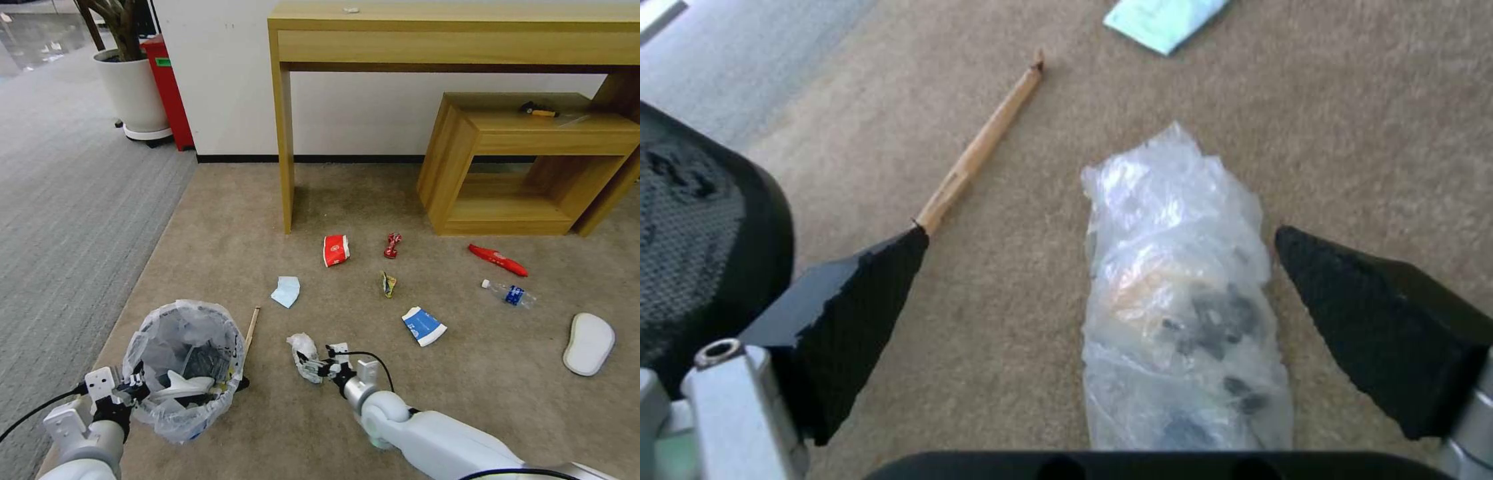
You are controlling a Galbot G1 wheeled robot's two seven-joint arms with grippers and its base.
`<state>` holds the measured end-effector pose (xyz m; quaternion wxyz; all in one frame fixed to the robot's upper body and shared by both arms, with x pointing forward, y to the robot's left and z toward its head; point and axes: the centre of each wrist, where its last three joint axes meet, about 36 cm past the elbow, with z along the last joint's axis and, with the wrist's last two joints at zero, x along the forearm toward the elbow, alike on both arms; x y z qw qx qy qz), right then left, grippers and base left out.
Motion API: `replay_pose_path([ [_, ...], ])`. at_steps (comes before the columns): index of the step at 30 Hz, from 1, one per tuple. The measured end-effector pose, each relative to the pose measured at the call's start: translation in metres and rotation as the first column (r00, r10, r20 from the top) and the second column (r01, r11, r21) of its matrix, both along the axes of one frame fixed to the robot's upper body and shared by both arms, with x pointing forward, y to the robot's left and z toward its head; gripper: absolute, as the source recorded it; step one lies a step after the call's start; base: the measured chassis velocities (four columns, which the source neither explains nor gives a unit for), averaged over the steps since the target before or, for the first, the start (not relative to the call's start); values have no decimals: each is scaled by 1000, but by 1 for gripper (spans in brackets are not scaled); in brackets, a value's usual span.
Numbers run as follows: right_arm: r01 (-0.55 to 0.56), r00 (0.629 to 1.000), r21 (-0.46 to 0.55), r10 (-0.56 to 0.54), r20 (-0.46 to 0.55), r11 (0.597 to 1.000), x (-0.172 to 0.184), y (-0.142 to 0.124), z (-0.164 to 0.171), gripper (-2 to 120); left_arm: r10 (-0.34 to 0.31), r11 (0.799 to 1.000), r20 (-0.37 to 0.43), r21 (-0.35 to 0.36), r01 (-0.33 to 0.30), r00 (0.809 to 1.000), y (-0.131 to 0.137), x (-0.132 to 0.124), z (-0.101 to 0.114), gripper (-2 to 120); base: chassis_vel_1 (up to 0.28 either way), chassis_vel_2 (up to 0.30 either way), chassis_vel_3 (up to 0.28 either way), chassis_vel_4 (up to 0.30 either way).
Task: Pick up the trash bin and place the garbage on the floor into it.
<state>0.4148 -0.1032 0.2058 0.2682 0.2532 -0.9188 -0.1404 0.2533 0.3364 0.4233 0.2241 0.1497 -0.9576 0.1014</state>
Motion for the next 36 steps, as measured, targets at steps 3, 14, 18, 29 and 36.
replay_pose_path([
  [3, 3, 1000, -10, -3, -9, 1000, 0, 4, -6, 100, -1, 1000, 1, 0, 1, 1000, 0, 0, 0, 0, 0, 0, 0, 0],
  [14, 19, 1000, -63, -20, -20, 998, 5, 6, -27, 100, -7, 1000, 10, -2, 7, 1000, -2, -1, 4, 0, 0, 0, 0, 0],
  [18, 18, 1000, -66, -19, -18, 998, 10, 7, -28, 100, -9, 1000, 15, -3, 9, 1000, -3, -1, 5, 0, 0, 0, 0, 0],
  [29, 4, 1000, -78, -4, -1, 997, 16, 6, -35, 82, -17, 1000, 31, -7, 18, 999, -8, -3, 11, 0, 0, 0, 0, 0],
  [36, 2, 1000, -75, -1, 11, 997, 16, 7, -36, 57, -18, 1000, 34, -11, 18, 999, -11, -5, 11, 0, 0, 0, 0, 0],
])
